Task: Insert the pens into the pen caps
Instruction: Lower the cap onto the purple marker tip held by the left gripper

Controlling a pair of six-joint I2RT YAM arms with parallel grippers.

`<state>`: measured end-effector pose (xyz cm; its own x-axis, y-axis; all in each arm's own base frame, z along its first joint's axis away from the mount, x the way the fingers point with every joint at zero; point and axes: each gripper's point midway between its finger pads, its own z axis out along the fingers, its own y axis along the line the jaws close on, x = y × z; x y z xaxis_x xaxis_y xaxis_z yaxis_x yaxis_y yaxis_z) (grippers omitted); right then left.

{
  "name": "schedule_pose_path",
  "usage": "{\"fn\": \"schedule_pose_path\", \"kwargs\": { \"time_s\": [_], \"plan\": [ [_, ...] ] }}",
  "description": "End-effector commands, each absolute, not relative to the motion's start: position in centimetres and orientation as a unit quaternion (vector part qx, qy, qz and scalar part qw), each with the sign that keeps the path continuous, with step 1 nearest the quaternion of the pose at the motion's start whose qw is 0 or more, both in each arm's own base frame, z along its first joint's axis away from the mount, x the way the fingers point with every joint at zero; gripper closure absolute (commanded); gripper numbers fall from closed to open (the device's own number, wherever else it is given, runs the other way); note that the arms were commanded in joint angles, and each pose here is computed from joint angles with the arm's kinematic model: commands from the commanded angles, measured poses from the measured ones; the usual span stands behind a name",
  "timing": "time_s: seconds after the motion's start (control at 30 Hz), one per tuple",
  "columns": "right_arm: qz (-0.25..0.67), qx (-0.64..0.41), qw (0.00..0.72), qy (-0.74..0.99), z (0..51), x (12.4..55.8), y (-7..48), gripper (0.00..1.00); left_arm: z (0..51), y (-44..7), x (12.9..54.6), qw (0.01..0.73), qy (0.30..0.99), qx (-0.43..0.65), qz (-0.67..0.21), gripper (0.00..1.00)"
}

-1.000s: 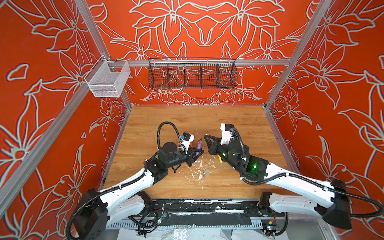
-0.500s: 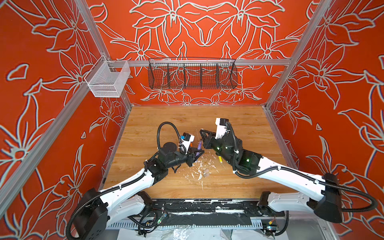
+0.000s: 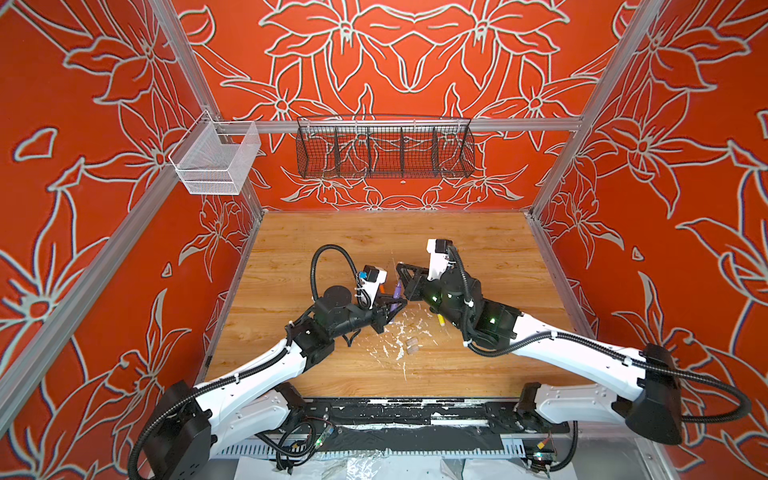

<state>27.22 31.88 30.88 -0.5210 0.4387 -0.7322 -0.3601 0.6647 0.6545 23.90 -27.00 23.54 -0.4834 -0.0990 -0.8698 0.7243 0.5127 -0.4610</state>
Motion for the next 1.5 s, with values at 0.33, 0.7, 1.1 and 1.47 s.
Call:
{"fn": "schedule_pose_path", "kwargs": {
  "time_s": [0.33, 0.7, 1.1, 1.47],
  "plan": [
    [0.452, 0.024, 0.459, 0.765, 29.7, 25.9, 32.1, 1.0, 23.7, -27.1, 24.1, 0.465, 0.734, 0.206, -0.45, 1.0],
    [0.489, -0.012, 0.443, 0.751, 28.0, 24.5, 33.6, 1.0, 24.9, -26.8, 24.1, 0.434, 0.707, 0.189, -0.526, 1.0],
    [0.487, -0.015, 0.456, 0.745, 25.1, 21.3, 33.6, 1.0, 25.4, -26.4, 24.0, 0.438, 0.7, 0.18, -0.535, 1.0],
    [0.494, -0.015, 0.439, 0.75, 24.1, 20.2, 34.3, 0.95, 25.8, -25.9, 23.6, 0.455, 0.691, 0.185, -0.531, 1.0]
  ]
}}
